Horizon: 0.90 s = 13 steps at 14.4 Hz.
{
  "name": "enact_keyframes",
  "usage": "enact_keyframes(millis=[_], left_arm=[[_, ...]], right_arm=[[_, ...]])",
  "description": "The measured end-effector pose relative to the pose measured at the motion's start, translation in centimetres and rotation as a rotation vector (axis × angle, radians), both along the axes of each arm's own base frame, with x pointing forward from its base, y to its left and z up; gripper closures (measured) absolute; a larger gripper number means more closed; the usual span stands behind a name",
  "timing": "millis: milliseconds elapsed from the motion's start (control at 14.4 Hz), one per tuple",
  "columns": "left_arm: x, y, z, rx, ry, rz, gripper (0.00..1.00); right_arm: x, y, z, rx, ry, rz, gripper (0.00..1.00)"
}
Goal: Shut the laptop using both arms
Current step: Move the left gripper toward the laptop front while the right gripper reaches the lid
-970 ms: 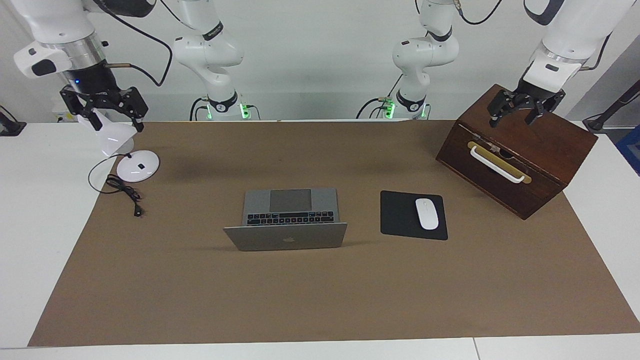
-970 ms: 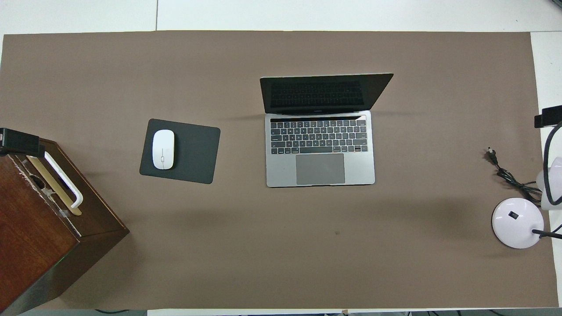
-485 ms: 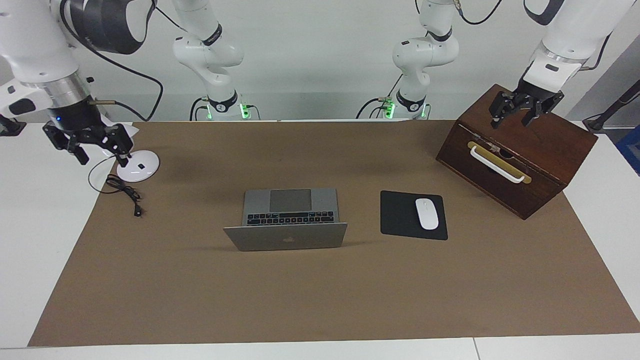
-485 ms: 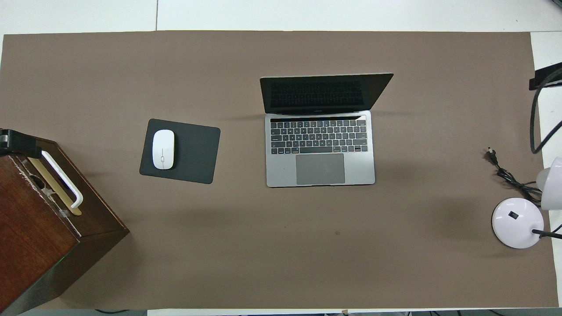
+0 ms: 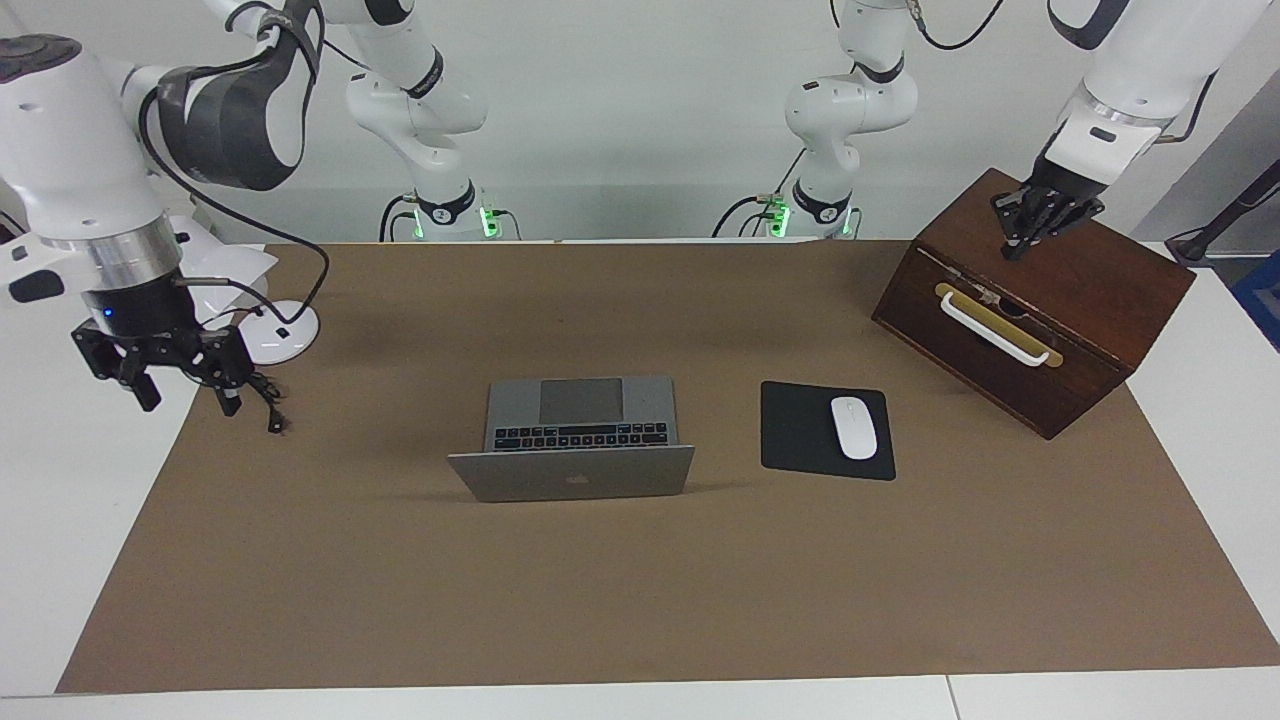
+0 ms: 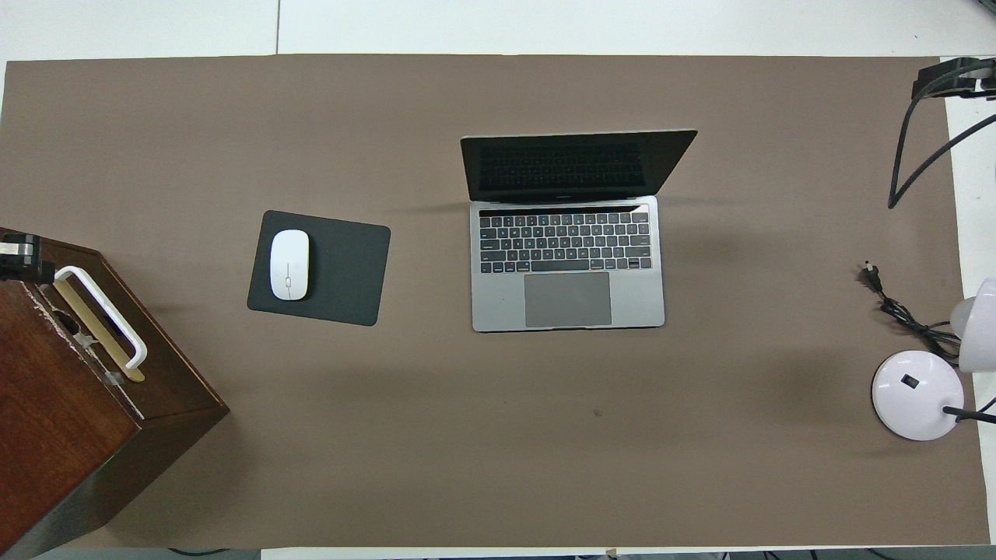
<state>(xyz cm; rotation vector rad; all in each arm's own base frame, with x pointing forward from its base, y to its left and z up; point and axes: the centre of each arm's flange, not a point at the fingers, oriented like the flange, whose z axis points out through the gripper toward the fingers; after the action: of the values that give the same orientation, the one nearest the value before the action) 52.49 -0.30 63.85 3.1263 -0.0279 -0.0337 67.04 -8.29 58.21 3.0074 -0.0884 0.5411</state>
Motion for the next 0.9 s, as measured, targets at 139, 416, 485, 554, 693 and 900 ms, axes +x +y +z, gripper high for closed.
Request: enact_keyframes(millis=[139, 416, 485, 554, 693, 900], left_arm=[[0.0, -0.2, 0.0, -0.017, 0.000, -0.001, 0.99], [0.3, -1.4, -0.6, -0.046, -0.021, -0.016, 0.99], [0.4, -2.4, -1.0, -0.052, -0.034, -0.030, 0.99], [0.3, -3.6, -1.7, -0.060, -0.051, -0.035, 0.99], [-0.3, -6.8, -3.6, -0.078, -0.097, -0.041, 0.99], [-2.6, -11.9, -6.8, -0.109, -0.177, -0.057, 0.99]], right_arm=[[1.4, 0.2, -1.8, -0.006, -0.032, 0.008, 0.39], [3.8, 1.1, -5.8, -0.011, -0.053, 0.030, 0.82], [4.0, 1.1, -6.1, -0.012, -0.050, 0.031, 0.92], [4.0, 1.1, -6.1, -0.012, -0.051, 0.031, 0.99], [4.0, 0.8, -5.8, -0.014, -0.056, 0.029, 0.99], [4.2, 1.0, -5.1, -0.026, -0.069, 0.038, 0.99]])
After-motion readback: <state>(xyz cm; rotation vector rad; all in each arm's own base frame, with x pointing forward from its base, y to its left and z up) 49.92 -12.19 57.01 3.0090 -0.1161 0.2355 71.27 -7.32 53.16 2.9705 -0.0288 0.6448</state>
